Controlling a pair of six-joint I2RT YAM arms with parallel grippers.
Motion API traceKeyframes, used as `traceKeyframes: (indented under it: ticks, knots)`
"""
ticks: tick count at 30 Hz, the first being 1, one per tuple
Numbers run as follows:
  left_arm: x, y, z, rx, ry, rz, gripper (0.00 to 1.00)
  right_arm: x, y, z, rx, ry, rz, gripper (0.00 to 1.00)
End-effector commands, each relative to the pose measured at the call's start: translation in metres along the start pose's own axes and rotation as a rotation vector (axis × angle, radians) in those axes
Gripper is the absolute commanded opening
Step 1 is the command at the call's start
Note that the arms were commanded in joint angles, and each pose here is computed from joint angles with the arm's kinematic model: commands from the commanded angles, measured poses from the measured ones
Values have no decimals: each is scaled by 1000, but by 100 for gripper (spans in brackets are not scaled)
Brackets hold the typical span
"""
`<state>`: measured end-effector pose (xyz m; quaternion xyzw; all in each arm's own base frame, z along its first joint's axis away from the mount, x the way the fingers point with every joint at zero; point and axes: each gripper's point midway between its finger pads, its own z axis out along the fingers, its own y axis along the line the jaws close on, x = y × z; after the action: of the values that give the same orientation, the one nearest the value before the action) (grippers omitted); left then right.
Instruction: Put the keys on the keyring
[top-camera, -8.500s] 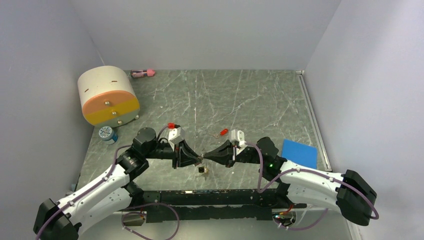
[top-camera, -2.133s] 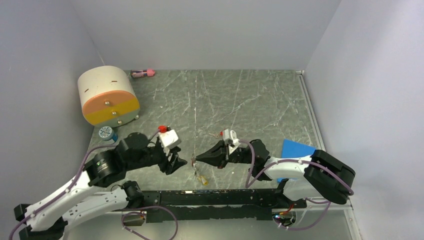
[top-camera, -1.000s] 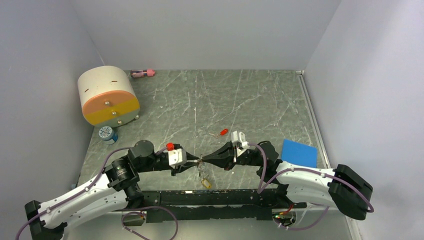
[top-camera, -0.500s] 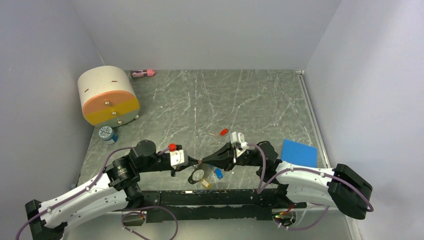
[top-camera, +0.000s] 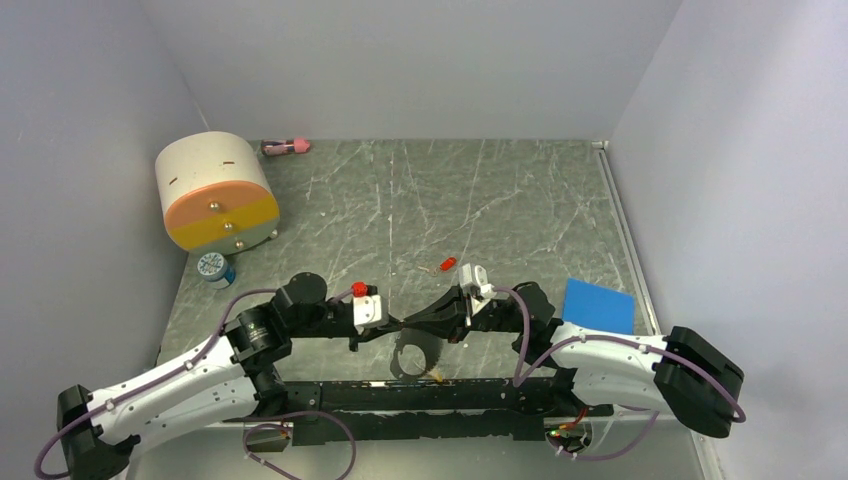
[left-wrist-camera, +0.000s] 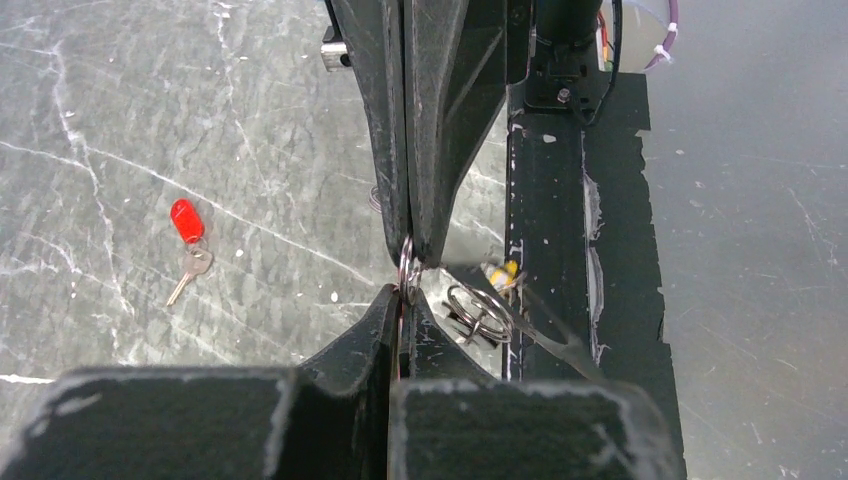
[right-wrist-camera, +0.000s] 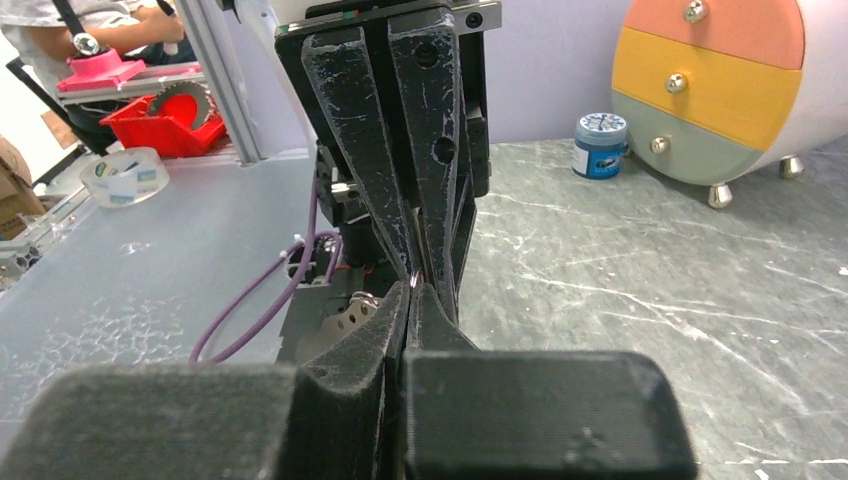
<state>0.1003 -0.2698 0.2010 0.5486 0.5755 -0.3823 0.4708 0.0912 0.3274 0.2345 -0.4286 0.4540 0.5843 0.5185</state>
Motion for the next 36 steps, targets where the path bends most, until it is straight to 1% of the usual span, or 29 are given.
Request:
traceKeyframes:
  ticks: [1, 7, 8, 11, 14, 15, 17, 21, 25, 27, 28, 30, 31, 32, 36]
  knots:
    - [-22, -11, 4, 79, -61, 1, 3, -40, 3, 9, -19, -122, -72, 0]
    - [-21, -10, 2, 65, -71, -4, 3, -37, 3, 7, -14, -115, -73, 0]
    - [-19, -9, 0, 50, -66, -5, 4, -36, 3, 7, -12, -111, -71, 0]
    - [-17, -3, -9, -12, -59, -9, 16, -34, 2, 4, 1, -102, -77, 0]
    - [-14, 10, -22, -119, -39, -32, 21, -31, 0, 1, 17, -88, -83, 0]
    - [-12, 17, -26, -174, -31, -51, 27, -31, 0, 1, 22, -84, -86, 0]
    - [-8, 28, -37, -262, -16, -78, 35, -31, -1, -1, 32, -75, -92, 0]
    - [-5, 45, -54, -403, -13, -120, 54, -26, -3, -5, 50, -50, -106, 0]
    - [-7, 50, -61, -453, -29, -156, 69, -20, -4, -9, 61, -16, -116, 0]
    - [-8, 52, -62, -466, -29, -159, 74, -19, -4, -13, 77, -1, -123, 0]
    - [-8, 53, -62, -480, -34, -194, 76, -18, -4, -16, 85, 5, -126, 0]
    - [-9, 55, -61, -492, -46, -211, 81, -20, -4, -21, 102, 17, -137, 0]
    - [-10, 56, -61, -502, -56, -226, 92, -20, -4, -24, 113, 26, -139, 0]
    - [-11, 58, -61, -515, -63, -244, 94, -19, -4, -28, 125, 41, -137, 0]
    - [-12, 67, -62, -574, -74, -308, 94, -11, -4, -46, 186, 111, -132, 0]
